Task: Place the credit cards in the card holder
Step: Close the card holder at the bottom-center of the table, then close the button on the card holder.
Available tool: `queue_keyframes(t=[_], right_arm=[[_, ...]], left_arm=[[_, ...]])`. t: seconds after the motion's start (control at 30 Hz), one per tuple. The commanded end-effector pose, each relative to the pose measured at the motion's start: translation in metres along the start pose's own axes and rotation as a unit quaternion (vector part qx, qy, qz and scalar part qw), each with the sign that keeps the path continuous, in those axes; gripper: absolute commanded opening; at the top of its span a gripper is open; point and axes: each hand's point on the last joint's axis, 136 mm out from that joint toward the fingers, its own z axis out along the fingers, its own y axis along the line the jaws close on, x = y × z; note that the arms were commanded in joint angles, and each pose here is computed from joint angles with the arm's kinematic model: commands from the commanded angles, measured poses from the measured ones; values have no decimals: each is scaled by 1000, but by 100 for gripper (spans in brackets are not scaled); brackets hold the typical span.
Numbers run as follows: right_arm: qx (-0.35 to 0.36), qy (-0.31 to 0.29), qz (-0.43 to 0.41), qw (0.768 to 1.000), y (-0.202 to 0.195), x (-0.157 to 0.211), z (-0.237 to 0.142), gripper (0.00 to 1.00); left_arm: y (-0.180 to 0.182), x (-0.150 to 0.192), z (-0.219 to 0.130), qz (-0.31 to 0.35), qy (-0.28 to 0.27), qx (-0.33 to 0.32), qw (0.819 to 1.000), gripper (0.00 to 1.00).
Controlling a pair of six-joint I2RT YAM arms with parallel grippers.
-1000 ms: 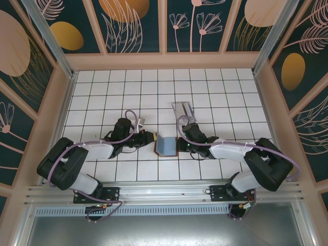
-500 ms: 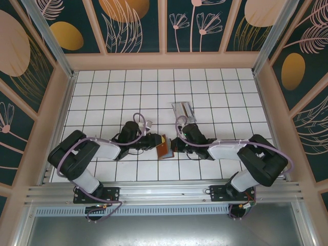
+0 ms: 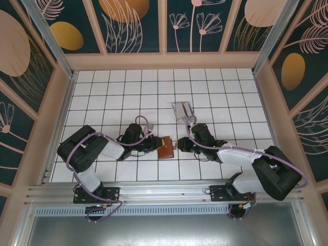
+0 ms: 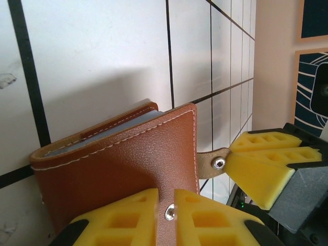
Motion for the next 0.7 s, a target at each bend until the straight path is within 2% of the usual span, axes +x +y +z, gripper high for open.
queue_keyframes(t=[0.0, 0.07, 0.37, 0.67], right_arm=[[-4, 14, -3, 1000, 3, 2, 1, 4], [-4, 12, -4, 1000, 3, 1, 1, 0], [-41, 39, -20, 998, 22, 3, 7, 0], [-44, 56, -43, 997, 35, 4, 12, 0]], left_arm=[[21, 3, -1, -4, -6, -42, 999, 17], [27, 4, 0, -6, -5, -55, 998, 17], [41, 3, 2, -15, -4, -98, 995, 15], [54, 5, 1, -27, -9, -127, 991, 12]])
